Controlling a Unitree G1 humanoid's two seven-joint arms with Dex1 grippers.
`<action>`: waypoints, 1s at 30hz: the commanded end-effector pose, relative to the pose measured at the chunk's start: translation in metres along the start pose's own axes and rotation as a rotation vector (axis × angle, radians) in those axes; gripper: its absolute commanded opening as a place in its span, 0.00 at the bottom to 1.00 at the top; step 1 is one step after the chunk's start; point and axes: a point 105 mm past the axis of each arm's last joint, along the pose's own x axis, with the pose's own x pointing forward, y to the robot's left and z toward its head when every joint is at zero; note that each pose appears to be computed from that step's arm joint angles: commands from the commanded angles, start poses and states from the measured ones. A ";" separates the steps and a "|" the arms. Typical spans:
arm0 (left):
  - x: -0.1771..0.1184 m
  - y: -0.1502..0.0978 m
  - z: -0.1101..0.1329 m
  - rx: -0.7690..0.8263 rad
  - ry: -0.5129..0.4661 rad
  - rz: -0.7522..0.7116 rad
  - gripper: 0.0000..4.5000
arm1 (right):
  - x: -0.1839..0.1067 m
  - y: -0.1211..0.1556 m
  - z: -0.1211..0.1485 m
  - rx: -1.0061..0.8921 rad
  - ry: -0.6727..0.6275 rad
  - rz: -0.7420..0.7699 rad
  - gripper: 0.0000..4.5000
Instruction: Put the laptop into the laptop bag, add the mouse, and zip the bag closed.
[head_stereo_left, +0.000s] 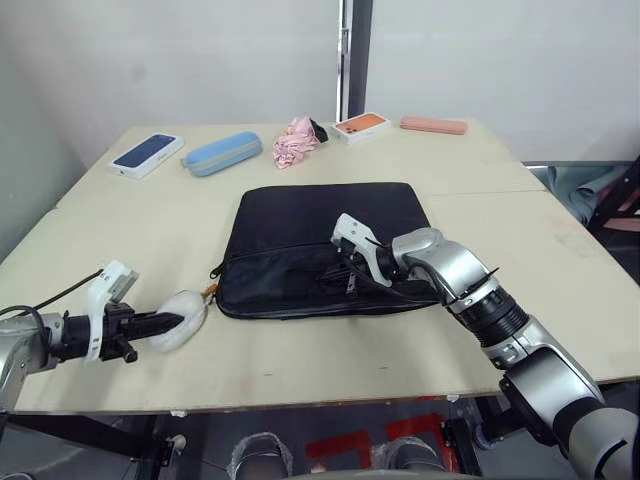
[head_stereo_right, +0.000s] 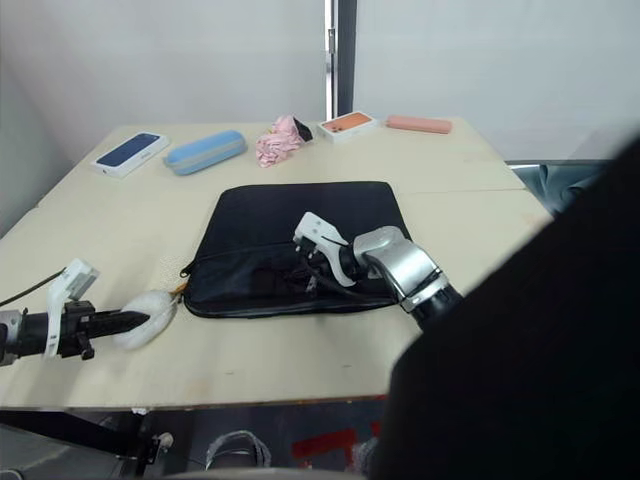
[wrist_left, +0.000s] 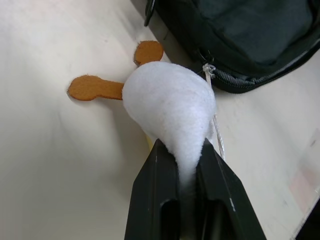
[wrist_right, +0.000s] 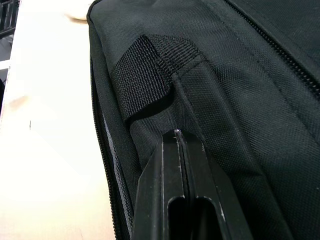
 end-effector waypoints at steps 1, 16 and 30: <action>-0.007 -0.015 -0.010 0.020 0.040 -0.059 0.01 | -0.002 -0.010 -0.028 0.074 0.100 -0.053 0.00; 0.052 -0.069 0.001 0.274 0.101 -0.174 0.01 | -0.002 -0.010 -0.028 0.074 0.109 -0.047 0.00; 0.094 -0.117 0.012 0.540 0.168 -0.349 0.01 | -0.004 -0.010 -0.026 0.072 0.117 -0.044 0.00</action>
